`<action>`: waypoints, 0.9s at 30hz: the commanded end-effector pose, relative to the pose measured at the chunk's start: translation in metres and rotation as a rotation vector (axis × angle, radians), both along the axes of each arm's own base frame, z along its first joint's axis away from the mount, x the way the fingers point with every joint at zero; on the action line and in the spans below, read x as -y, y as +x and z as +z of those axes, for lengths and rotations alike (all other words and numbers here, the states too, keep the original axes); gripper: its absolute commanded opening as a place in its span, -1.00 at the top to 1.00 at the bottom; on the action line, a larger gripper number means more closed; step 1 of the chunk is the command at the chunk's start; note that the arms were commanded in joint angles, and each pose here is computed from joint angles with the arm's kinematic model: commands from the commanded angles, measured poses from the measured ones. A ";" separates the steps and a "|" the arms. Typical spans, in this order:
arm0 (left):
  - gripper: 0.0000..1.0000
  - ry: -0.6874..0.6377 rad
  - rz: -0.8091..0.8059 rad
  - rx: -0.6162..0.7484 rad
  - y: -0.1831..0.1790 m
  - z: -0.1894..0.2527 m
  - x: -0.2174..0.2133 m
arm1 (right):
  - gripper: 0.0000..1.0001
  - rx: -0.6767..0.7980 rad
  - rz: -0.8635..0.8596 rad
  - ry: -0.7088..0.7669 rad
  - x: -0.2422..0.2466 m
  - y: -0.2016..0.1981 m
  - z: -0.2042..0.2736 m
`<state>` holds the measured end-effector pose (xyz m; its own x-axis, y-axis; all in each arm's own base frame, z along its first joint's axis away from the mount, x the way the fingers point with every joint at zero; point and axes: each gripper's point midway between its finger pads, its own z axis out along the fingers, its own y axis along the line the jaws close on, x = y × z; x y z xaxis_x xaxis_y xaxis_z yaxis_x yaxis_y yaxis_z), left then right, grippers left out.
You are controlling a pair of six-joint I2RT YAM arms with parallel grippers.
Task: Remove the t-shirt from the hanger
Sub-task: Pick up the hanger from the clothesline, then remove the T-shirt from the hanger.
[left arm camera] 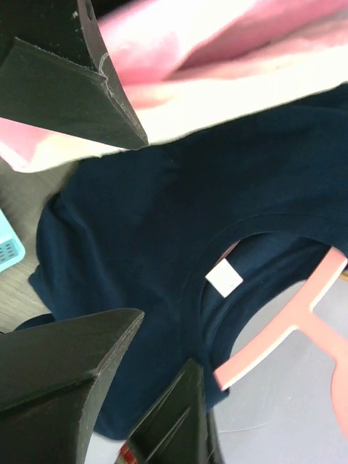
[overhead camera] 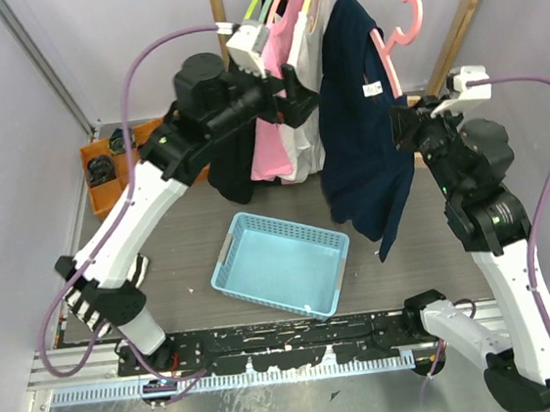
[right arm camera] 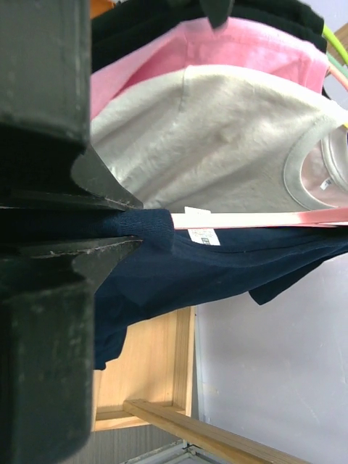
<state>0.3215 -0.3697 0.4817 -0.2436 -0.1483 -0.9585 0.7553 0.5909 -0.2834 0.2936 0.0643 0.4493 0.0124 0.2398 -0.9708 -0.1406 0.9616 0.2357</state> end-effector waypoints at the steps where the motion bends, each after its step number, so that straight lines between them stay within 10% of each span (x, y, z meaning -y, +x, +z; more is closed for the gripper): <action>1: -0.96 -0.022 -0.015 0.092 0.007 0.018 0.030 | 0.99 0.180 0.034 0.091 0.002 -0.033 0.044; 27: -0.86 -0.073 0.034 0.347 0.024 0.021 0.132 | 0.99 0.191 0.096 0.122 0.006 -0.097 0.030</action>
